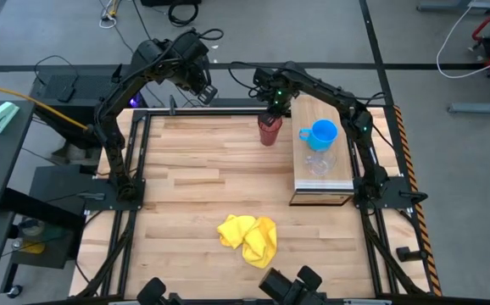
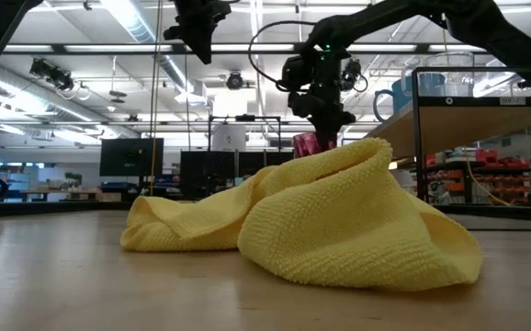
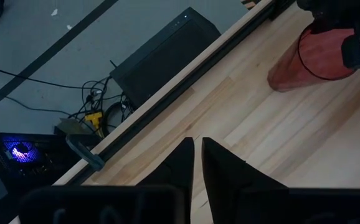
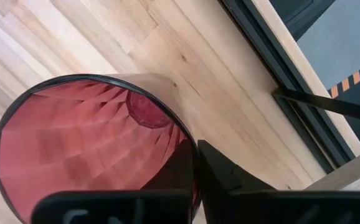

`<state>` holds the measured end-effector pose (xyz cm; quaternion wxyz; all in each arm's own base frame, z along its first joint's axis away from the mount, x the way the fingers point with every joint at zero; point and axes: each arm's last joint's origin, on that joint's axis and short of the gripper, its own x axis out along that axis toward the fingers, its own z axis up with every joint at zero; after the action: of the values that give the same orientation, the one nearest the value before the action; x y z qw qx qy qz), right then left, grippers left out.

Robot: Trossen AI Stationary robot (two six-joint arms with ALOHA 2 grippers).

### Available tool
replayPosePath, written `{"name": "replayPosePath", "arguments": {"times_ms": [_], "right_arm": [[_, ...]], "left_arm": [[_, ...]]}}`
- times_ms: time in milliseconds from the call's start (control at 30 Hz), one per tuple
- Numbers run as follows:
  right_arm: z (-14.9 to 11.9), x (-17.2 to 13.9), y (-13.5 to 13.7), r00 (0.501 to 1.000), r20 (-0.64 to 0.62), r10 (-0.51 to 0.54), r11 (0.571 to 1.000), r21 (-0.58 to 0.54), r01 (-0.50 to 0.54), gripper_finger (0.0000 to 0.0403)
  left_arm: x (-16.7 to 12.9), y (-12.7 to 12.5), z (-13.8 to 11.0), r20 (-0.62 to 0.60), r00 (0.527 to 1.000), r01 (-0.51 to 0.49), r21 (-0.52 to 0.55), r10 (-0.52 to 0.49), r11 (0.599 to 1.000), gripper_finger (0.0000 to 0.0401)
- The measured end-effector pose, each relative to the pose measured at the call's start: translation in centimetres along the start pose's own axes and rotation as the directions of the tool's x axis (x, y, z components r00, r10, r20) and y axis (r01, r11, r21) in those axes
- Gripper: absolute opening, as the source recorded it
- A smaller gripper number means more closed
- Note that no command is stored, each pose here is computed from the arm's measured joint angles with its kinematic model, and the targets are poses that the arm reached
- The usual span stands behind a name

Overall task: Stack small to large cups/mugs on shelf
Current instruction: Put the red cup on the shelf

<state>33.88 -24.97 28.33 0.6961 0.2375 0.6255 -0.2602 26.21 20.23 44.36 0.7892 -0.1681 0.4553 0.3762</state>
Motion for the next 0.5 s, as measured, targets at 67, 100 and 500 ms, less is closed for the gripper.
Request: {"name": "replayPosePath", "arguments": {"times_ms": [67, 100, 500], "right_arm": [[0.0, 0.0, 0.0, 1.000, 0.001, -0.001, 1.000, -0.003, 0.001, 0.0008], [0.0, 0.0, 0.0, 1.000, 0.001, -0.001, 1.000, -0.005, 0.001, 0.0008], [-1.8, -4.8, -0.4, 0.991, 0.124, -0.050, 0.999, -0.002, 0.051, 0.0005]], "left_arm": [[0.0, 0.0, 0.0, 0.000, 1.000, 0.000, 0.000, 0.000, 1.000, 0.0035], [0.0, 0.0, 0.0, 0.000, 1.000, 0.000, 0.000, 0.000, 1.000, 0.0033], [0.0, 0.0, 0.3, 0.027, 1.000, 0.000, 0.011, 0.000, 1.000, 0.0032]]}}
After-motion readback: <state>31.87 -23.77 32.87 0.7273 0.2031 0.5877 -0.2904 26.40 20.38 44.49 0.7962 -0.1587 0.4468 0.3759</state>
